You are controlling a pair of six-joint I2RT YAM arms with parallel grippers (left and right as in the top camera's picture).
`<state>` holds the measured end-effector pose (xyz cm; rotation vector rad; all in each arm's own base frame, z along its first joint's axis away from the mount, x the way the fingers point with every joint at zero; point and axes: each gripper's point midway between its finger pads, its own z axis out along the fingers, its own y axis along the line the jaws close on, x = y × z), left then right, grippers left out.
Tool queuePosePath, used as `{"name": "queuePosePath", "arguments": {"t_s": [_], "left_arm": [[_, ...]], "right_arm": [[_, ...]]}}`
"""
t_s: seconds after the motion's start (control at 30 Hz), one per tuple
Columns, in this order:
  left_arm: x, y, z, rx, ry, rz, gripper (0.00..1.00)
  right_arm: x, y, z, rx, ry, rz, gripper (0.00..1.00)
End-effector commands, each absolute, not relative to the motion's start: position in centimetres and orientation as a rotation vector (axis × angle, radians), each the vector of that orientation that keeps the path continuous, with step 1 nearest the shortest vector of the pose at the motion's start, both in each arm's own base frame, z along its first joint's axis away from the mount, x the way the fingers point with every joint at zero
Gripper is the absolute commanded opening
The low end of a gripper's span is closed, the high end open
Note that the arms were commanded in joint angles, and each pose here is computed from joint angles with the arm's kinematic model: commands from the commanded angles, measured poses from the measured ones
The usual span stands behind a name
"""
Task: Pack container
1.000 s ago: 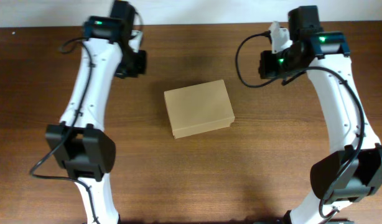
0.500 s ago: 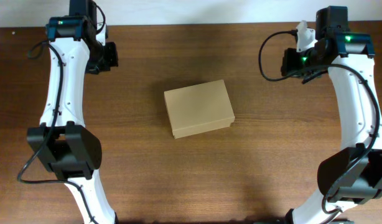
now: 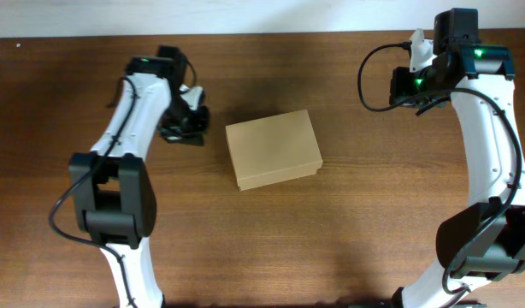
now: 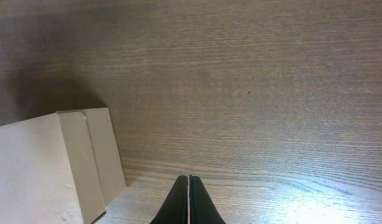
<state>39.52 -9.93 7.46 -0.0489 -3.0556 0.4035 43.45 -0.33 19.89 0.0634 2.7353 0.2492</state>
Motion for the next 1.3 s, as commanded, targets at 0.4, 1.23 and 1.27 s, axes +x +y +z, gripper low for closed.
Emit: {"name": "queuePosePath", "arguments": {"t_s": [0.4,1.23,1.27], "left_arm": [[41.2,-18.1,8.1,-0.245,-3.137,0.628,0.02],[47.8,-1.1,8.8,0.361,-3.338,0.551,0.07],[47.8,-0.4,8.8,0.386,-3.337,0.548,0.11]], "right_arm": [[43.5,-0.7,20.4,0.071,2.725,0.22,0.04],[44.1,-2.3,13.9,0.111,2.887,0.117,0.04],[44.2,-2.3,13.6,0.113,2.891,0.119,0.04]]}}
